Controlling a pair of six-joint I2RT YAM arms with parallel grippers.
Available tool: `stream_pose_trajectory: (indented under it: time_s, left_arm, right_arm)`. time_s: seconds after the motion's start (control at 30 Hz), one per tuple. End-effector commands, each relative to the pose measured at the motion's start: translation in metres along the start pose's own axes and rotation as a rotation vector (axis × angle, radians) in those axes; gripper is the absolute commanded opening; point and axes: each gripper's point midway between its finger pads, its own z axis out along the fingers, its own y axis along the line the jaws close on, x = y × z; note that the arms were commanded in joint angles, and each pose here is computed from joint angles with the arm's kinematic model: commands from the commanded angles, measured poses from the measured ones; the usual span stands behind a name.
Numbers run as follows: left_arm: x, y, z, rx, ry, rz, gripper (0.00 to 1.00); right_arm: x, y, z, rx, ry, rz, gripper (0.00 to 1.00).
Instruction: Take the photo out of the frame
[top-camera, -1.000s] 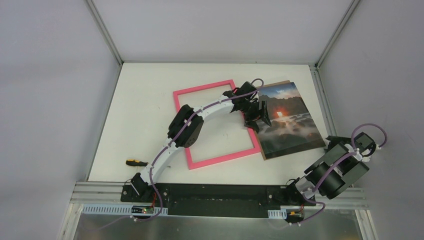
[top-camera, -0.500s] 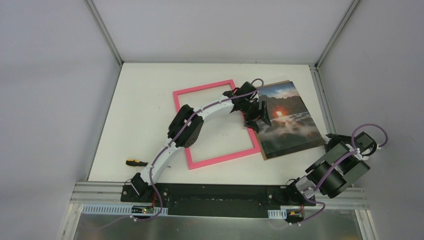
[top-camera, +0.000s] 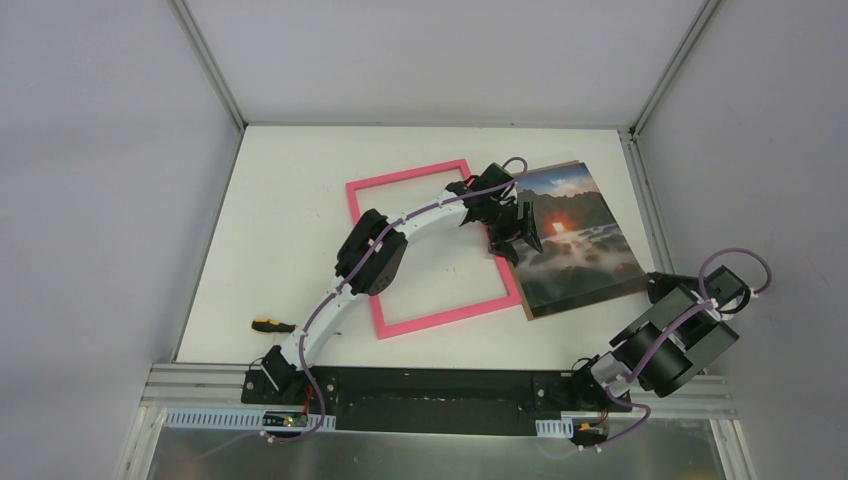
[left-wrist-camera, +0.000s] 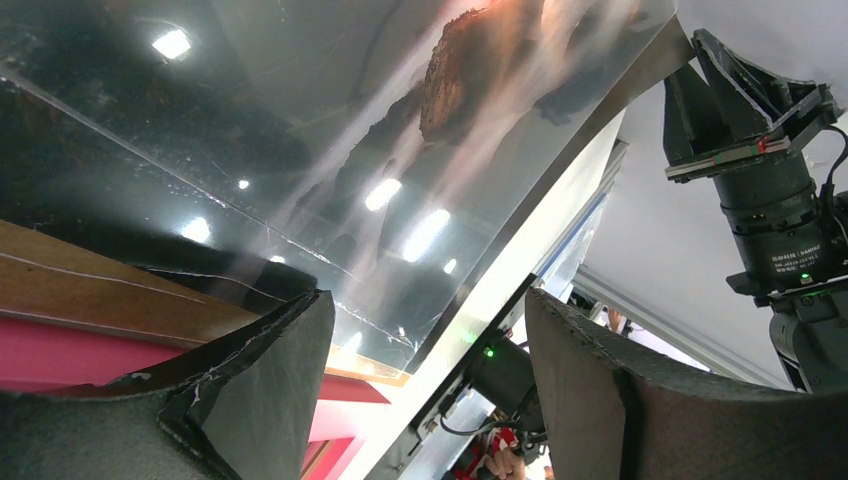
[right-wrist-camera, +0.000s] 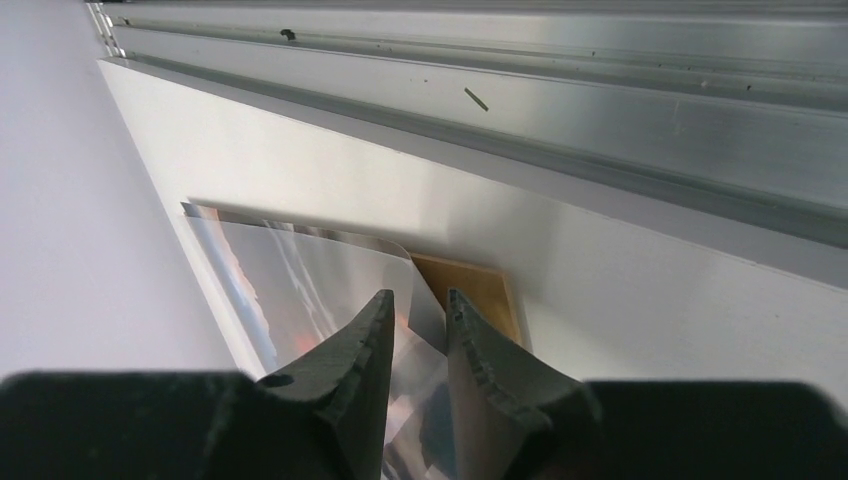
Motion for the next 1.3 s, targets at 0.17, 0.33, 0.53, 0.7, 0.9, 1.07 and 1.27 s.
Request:
stream_pose_trajectory:
  time_s: [0.17,0.33,0.53,0.7,0.9,1.07,1.27]
  left_arm:
    - [0.012,0.026,0.008,-0.073,0.03,-0.034,0.73]
    - [0.011,0.027,0.008,-0.073,0.029,-0.035,0.73]
    - [0.014,0.025,0.007,-0.072,0.036,-0.033,0.73]
    - [0.016,0.019,0.001,-0.064,0.034,-0.031,0.74]
    - [0.017,0.006,-0.013,-0.054,0.02,-0.047,0.74]
    - [0.018,-0.015,-0.025,-0.023,0.012,-0.06,0.74]
    - [0.019,-0.053,-0.053,0.016,-0.03,-0.147,0.75]
  right_arm:
    - [0.011,-0.013,0.009,0.021,0.041,-0.037,0.26]
    - [0.016,-0.016,0.013,0.03,0.058,-0.043,0.23]
    - [0.018,-0.012,0.008,0.032,0.055,-0.077,0.06]
    - [0.017,-0.022,-0.005,0.18,0.048,-0.094,0.0]
    - [0.007,-0.019,-0.036,0.348,-0.018,-0.163,0.0]
    - [-0.001,-0.018,-0.064,0.466,-0.044,-0.253,0.0]
    - [0.005,-0.022,-0.093,0.504,-0.024,-0.306,0.0]
